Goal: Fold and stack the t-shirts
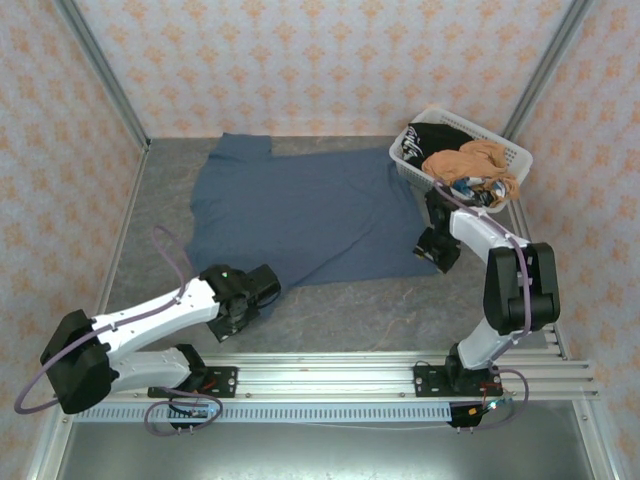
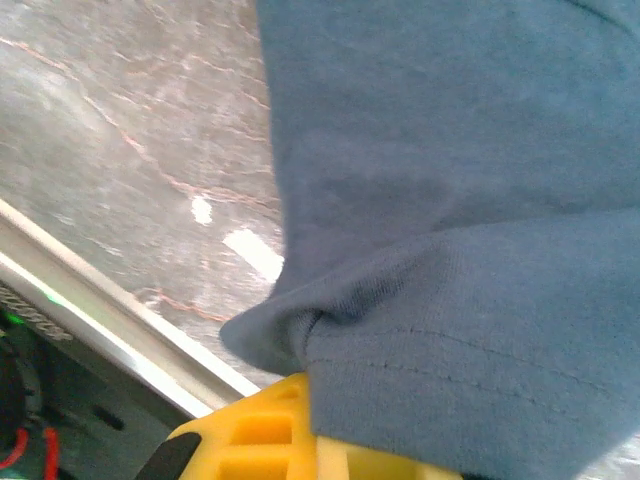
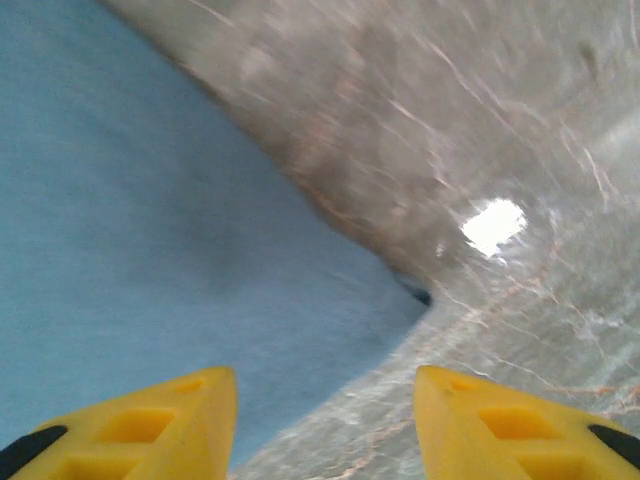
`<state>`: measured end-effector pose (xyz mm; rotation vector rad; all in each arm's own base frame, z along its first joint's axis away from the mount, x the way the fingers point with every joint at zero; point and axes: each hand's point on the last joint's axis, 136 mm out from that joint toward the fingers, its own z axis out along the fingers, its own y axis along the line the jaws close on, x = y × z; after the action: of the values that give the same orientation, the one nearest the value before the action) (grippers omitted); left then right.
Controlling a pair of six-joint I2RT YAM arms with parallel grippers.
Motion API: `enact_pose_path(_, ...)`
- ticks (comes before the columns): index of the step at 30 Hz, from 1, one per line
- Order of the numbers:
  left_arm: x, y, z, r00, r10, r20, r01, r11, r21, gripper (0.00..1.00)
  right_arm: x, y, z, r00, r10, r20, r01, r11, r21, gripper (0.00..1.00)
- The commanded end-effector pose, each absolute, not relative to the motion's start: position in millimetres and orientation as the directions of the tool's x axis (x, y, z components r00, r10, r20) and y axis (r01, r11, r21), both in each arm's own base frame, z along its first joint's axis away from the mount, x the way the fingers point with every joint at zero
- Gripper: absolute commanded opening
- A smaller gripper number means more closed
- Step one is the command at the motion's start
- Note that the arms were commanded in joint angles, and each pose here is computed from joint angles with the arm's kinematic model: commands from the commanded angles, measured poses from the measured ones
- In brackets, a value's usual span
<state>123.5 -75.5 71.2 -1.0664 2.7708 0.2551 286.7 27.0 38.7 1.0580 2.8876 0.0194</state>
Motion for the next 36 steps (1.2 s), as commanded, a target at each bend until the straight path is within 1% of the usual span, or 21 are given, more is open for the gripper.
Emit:
enact_pose_path(1, 117, -52, 83, -0.761, -0.59, -0.27, -0.642, 0.745, 0.181, 0.0, 282, 21, 30, -0.711, 0.701, -0.055, 0.701, 0.713, 0.03, 0.49)
enact_pose_path(5, 112, -46, 85, -0.76, -0.589, -0.274, -0.643, 0.742, 0.188, 0.0, 282, 13, 19, -0.692, 0.72, -0.058, 0.72, 0.694, 0.028, 0.48)
enact_pose_path(8, 109, -42, 85, -0.758, -0.591, -0.275, -0.645, 0.74, 0.188, 0.0, 292, 12, 17, -0.697, 0.714, -0.065, 0.714, 0.7, 0.028, 0.41)
enact_pose_path(11, 108, -42, 83, -0.76, -0.589, -0.273, -0.642, 0.745, 0.181, 0.0, 298, 15, 11, -0.695, 0.717, -0.052, 0.716, 0.697, 0.038, 0.27)
enact_pose_path(13, 107, -42, 83, -0.767, -0.582, -0.271, -0.634, 0.752, 0.181, 0.0, 297, 17, 8, -0.686, 0.726, -0.038, 0.725, 0.687, 0.041, 0.11)
enact_pose_path(15, 107, -40, 85, -0.772, -0.575, -0.271, -0.628, 0.755, 0.188, 0.0, 292, 18, 11, -0.677, 0.735, -0.04, 0.733, 0.678, 0.05, 0.0)
enact_pose_path(20, 110, -34, 99, -0.787, -0.538, -0.302, -0.604, 0.772, 0.197, 0.0, 268, 19, 37, -0.676, 0.735, -0.058, 0.732, 0.678, 0.071, 0.0)
enact_pose_path(24, 137, -42, 125, -0.799, -0.462, -0.385, -0.546, 0.826, 0.142, 0.0, 254, 24, 60, -0.679, 0.73, -0.072, 0.722, 0.683, 0.115, 0.0)
enact_pose_path(27, 163, -52, 144, -0.816, -0.378, -0.437, -0.481, 0.863, 0.152, 0.0, 258, 26, 70, -0.68, 0.728, -0.081, 0.716, 0.684, 0.136, 0.0)
enact_pose_path(32, 208, -54, 163, -0.868, -0.241, -0.435, -0.382, 0.883, 0.273, 0.0, 278, 29, 83, -0.682, 0.727, -0.081, 0.711, 0.685, 0.159, 0.0)
enact_pose_path(36, 250, -53, 178, -0.875, -0.158, -0.457, -0.327, 0.89, 0.319, 0.0, 299, 31, 95, -0.668, 0.738, -0.092, 0.716, 0.672, 0.189, 0.0)
